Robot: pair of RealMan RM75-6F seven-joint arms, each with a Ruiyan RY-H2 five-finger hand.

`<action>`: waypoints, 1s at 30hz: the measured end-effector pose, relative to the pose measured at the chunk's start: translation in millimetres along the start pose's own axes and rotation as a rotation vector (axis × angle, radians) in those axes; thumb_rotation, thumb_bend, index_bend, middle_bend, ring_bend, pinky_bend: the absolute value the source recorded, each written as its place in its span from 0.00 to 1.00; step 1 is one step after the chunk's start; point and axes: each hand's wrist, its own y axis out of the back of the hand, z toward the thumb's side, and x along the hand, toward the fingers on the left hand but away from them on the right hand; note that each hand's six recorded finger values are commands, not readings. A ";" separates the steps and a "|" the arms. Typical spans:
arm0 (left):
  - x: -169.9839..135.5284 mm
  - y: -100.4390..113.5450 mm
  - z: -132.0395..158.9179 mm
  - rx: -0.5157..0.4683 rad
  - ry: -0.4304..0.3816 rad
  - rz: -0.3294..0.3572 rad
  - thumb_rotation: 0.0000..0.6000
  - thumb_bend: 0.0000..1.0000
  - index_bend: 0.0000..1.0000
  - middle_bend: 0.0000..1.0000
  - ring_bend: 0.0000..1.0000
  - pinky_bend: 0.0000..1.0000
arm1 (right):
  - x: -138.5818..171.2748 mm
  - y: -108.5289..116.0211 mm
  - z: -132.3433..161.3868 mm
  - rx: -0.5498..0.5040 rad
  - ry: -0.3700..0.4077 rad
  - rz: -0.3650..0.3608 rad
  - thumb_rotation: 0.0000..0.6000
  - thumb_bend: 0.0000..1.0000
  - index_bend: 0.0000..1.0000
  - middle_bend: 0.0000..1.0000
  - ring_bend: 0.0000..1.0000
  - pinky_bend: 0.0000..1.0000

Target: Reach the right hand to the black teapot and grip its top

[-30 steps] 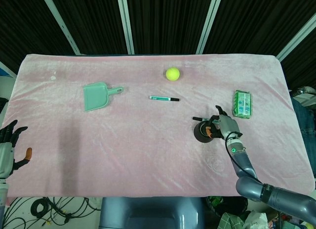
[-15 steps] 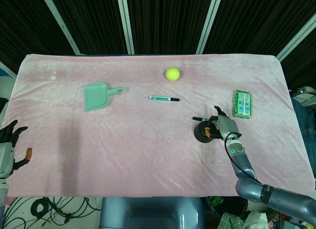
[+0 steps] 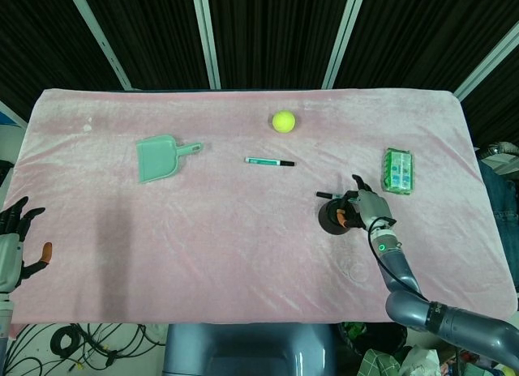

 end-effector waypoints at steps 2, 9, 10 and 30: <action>0.0 0.1 0.0 0.000 0.000 0.000 1.00 0.44 0.19 0.00 0.00 0.07 | -0.1 -0.1 -0.7 -0.001 -0.001 0.000 1.00 0.41 0.60 0.00 0.08 0.17; 0.1 0.0 -0.2 0.001 0.000 -0.001 1.00 0.44 0.19 0.00 0.00 0.07 | 1.2 -0.4 -5.7 0.007 -0.008 0.007 1.00 0.33 0.52 0.00 0.08 0.17; 0.0 -0.1 -0.2 0.001 0.001 -0.001 1.00 0.44 0.19 0.00 0.00 0.07 | 1.4 -0.4 -6.1 0.008 -0.009 0.007 1.00 0.31 0.48 0.00 0.08 0.17; -0.7 0.4 -0.4 -0.002 0.005 0.001 1.00 0.44 0.19 0.00 0.00 0.08 | 13.7 23.7 -2.2 -0.021 0.028 -0.055 1.00 0.11 0.04 0.00 0.08 0.17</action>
